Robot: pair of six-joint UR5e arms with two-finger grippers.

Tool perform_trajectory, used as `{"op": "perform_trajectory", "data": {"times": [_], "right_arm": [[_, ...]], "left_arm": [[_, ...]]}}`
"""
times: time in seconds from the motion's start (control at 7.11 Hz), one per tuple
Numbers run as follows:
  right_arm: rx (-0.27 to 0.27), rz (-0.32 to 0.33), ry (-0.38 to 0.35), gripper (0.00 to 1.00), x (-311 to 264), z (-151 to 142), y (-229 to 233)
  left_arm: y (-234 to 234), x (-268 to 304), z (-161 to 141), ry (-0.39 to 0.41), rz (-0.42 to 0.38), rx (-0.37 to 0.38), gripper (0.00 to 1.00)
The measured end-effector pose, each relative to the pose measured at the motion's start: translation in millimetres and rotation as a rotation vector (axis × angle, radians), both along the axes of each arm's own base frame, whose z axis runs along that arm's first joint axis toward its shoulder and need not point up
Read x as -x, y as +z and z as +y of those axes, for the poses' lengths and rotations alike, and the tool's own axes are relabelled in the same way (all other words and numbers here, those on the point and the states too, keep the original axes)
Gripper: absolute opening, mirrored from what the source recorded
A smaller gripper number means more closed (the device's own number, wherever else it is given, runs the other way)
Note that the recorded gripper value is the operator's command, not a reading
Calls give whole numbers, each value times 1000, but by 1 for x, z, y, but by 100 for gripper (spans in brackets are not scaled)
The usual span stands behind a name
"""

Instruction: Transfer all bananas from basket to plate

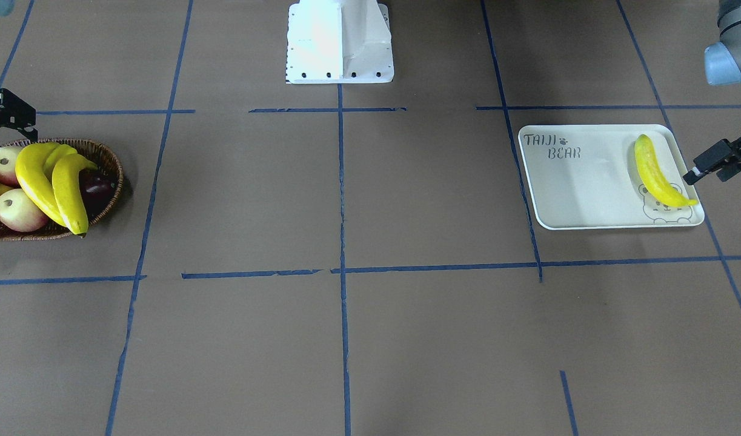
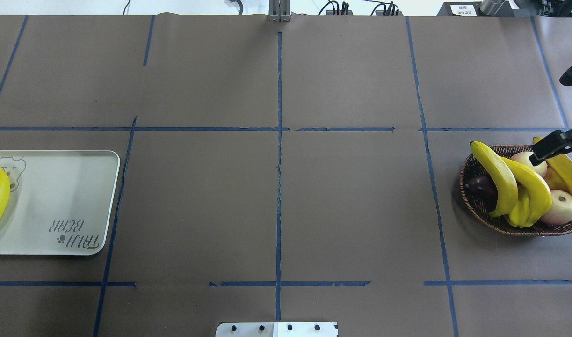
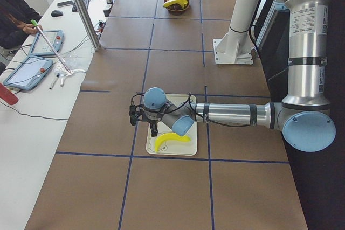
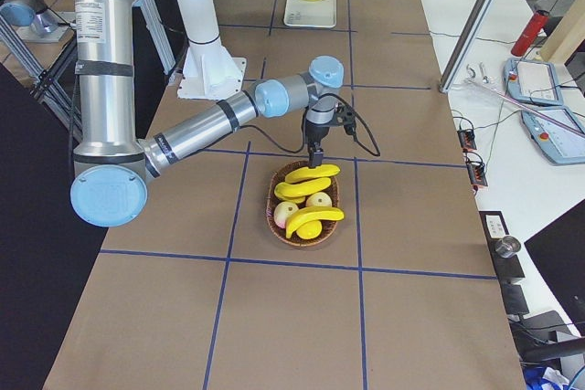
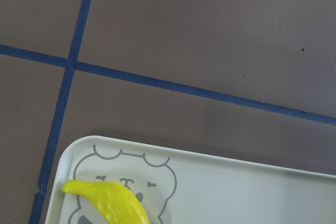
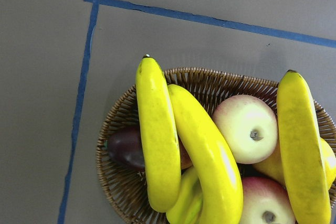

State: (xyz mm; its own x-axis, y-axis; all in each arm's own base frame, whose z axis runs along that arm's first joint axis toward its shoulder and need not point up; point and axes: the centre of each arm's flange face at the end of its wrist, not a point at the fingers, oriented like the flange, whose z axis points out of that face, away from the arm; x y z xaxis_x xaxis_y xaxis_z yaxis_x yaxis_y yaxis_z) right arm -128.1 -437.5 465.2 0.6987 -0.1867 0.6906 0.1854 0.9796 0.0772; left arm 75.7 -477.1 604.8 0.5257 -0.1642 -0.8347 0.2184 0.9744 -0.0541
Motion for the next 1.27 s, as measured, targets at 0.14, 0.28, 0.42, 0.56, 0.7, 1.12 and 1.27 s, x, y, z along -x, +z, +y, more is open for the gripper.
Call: {"op": "perform_trajectory", "data": {"times": [0.14, 0.28, 0.42, 0.56, 0.7, 1.12, 1.27], "right_arm": [[-18, -29, -5, 100, -2, 7, 30], [-34, -59, -9, 100, -2, 11, 55], [-38, -81, -14, 100, -2, 14, 67], [-30, -92, -10, 100, -2, 16, 71], [-10, -95, 2, 100, -1, 17, 74], [36, -79, 4, 100, 4, 19, 93], [42, -77, -7, 100, 10, 21, 96]], "left_arm": [[-3, 0, 0, 0, 1, -6, 100], [-5, 0, -1, -1, 3, -9, 100], [-6, 0, -2, -1, 3, -11, 100], [-6, 0, -2, -1, 4, -11, 100], [-6, 0, -1, -1, 4, -9, 100], [-2, 0, 2, 0, 2, -3, 100], [-2, 0, 2, 0, 1, -3, 100]]}}
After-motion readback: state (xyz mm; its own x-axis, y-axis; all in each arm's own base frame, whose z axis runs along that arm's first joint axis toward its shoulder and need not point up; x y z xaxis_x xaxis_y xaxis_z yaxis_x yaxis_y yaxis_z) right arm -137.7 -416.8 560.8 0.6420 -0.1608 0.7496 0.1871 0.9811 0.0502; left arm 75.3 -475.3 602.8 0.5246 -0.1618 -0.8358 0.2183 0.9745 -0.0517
